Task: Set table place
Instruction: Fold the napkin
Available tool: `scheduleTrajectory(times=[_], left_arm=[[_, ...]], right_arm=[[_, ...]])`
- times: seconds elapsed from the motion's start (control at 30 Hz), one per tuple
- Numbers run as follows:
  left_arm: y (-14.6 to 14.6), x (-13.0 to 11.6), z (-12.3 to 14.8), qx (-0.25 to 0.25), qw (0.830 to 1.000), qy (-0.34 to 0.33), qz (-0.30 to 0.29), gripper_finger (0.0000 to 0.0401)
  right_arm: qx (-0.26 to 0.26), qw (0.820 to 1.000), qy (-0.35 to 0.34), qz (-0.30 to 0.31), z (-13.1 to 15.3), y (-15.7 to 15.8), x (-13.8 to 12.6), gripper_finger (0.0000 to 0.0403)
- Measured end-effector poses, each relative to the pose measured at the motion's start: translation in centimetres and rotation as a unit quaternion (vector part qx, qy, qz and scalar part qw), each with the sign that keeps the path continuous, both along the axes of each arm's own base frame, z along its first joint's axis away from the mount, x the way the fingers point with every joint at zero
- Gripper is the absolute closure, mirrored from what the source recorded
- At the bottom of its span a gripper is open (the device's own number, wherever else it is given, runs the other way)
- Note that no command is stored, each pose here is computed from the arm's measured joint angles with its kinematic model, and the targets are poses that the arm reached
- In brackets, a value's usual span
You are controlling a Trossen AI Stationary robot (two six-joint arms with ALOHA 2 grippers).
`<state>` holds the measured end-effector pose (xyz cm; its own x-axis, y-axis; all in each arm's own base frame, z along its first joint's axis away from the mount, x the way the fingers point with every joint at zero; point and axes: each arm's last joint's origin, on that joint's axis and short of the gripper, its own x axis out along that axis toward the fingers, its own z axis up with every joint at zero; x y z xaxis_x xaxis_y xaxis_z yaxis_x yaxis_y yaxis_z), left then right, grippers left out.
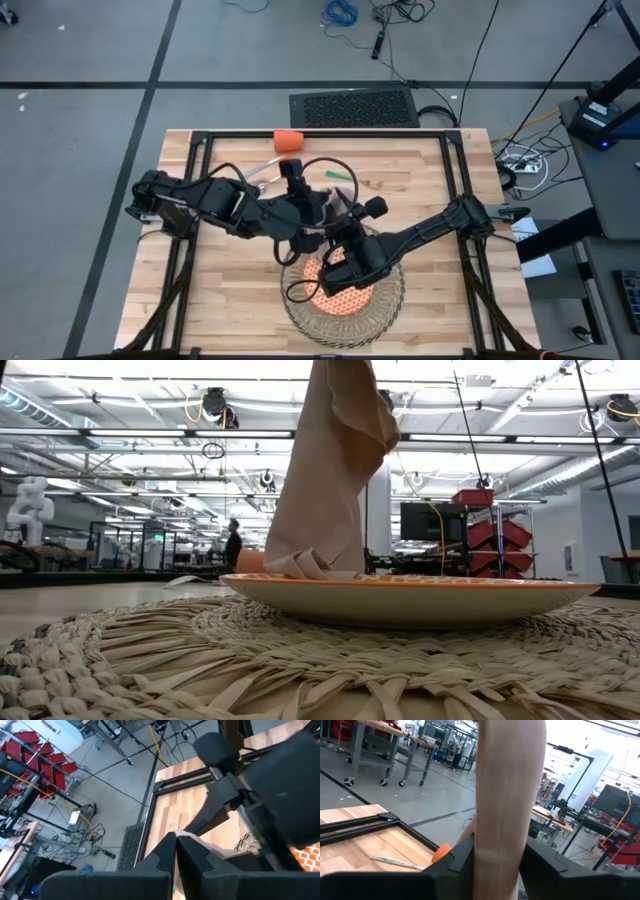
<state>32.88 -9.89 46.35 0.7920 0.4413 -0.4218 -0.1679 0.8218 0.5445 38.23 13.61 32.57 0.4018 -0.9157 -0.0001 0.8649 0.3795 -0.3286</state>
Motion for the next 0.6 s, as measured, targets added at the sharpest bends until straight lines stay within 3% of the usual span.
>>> scheduleTrajectory(times=[0.6], left_arm=[[-1.3, -0.4, 0.1, 0.004, 1.0, -0.006, -0.016, 0.0401]], right_arm=[[0.02, 1.0, 0.024, -0.004, -4.0, 0.2, 1.3, 0.0248]])
